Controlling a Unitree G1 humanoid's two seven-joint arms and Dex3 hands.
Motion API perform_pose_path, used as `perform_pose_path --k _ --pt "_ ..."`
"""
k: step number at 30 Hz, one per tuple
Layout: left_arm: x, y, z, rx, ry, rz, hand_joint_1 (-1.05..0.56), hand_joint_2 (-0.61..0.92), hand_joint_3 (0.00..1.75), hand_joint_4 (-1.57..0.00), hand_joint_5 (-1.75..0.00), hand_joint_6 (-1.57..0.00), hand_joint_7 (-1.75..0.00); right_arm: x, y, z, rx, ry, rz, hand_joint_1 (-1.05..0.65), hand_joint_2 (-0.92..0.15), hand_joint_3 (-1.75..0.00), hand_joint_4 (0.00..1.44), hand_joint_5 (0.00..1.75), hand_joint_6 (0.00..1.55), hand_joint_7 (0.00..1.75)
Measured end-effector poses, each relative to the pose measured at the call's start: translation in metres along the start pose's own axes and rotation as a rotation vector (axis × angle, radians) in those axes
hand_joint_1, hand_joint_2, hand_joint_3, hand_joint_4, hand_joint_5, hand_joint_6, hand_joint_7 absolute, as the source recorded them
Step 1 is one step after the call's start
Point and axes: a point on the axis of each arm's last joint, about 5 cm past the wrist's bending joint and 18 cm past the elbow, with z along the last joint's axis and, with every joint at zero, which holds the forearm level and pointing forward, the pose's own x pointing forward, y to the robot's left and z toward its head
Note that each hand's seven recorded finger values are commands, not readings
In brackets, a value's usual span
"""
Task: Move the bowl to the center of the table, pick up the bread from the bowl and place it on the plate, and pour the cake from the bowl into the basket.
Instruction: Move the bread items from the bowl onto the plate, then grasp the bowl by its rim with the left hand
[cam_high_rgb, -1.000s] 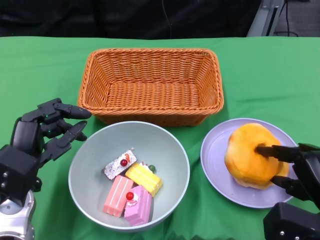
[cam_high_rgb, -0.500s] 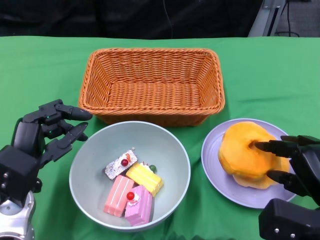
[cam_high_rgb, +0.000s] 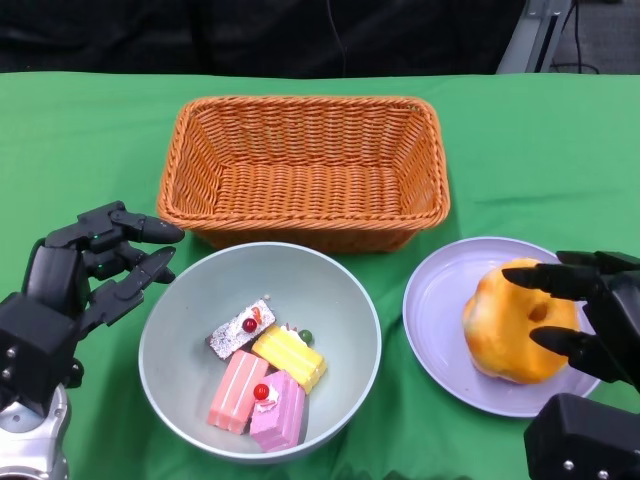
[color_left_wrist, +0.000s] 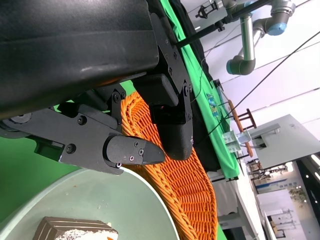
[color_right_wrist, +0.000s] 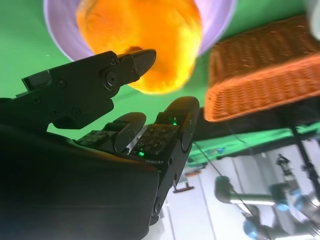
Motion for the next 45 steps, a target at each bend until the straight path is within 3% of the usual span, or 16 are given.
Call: perform_pose_path --k 7,13,24,26,28,29,34,35,37,39,45 --pt "0.000 0.000 0.000 0.000 0.000 -0.006 -0.25 0.92 0.28 -0.87 -1.19 -0.86 -0.80 -0.004 -0.007 0.016 0.135 -0.077 -0.052 -0.25 -0.82 0.00 0.76 0.14 0.86 0.01" --pt "0.000 0.000 0.000 0.000 0.000 -0.008 -0.24 0.92 0.26 -0.89 -1.20 -0.87 -0.81 -0.004 -0.001 0.018 0.256 -0.113 -0.096 -0.14 -0.80 0.00 0.79 0.16 0.87 0.01" --pt "0.000 0.000 0.000 0.000 -0.001 -0.012 -0.23 0.92 0.27 -0.88 -1.20 -0.85 -0.82 -0.002 0.009 0.019 0.479 -0.137 -0.168 -0.18 -0.85 -0.02 0.79 0.21 0.84 0.00" --pt "0.000 0.000 0.000 -0.001 -0.003 -0.017 -0.24 0.92 0.27 -0.87 -1.20 -0.85 -0.82 -0.002 0.010 0.020 0.543 -0.144 -0.171 -0.16 -0.87 -0.02 0.70 0.37 0.83 0.00" --pt "0.000 -0.001 0.000 0.000 -0.004 -0.020 -0.25 0.92 0.26 -0.87 -1.20 -0.85 -0.82 -0.003 0.011 0.019 0.648 -0.160 -0.164 -0.16 -0.90 -0.02 0.52 0.78 0.83 0.00" --pt "0.000 0.000 0.000 0.000 -0.004 -0.020 -0.25 0.92 0.26 -0.87 -1.20 -0.85 -0.82 -0.003 0.012 0.018 0.696 -0.169 -0.160 -0.16 -0.91 -0.02 0.48 0.87 0.83 0.01" --pt "-0.001 0.000 0.000 0.001 -0.006 -0.026 -0.24 0.92 0.26 -0.88 -1.20 -0.85 -0.82 0.000 0.018 0.011 0.905 -0.204 -0.166 -0.21 -0.90 -0.10 0.51 1.20 0.91 0.08" --pt "-0.001 0.000 0.000 0.001 -0.007 -0.026 -0.23 0.92 0.25 -0.88 -1.20 -0.86 -0.82 0.002 0.018 0.010 0.928 -0.209 -0.174 -0.22 -0.79 -0.33 0.51 1.34 0.86 0.29" --pt "-0.001 0.001 0.000 0.003 -0.008 -0.026 -0.22 0.92 0.24 -0.88 -1.19 -0.87 -0.81 0.005 0.021 0.009 0.968 -0.208 -0.192 -0.23 -0.49 -0.89 0.50 1.46 0.61 0.92" --pt "-0.001 0.001 0.000 0.004 -0.009 -0.029 -0.22 0.92 0.23 -0.88 -1.19 -0.87 -0.81 0.006 0.025 0.008 1.006 -0.194 -0.193 -0.23 -0.42 -1.01 0.50 1.50 0.55 1.11" --pt "-0.005 0.001 -0.001 0.007 -0.013 -0.039 -0.25 0.92 0.20 -0.89 -1.15 -0.89 -0.78 0.008 0.033 0.002 1.072 -0.177 -0.186 -0.16 -0.39 -1.10 0.48 1.62 0.51 1.31"
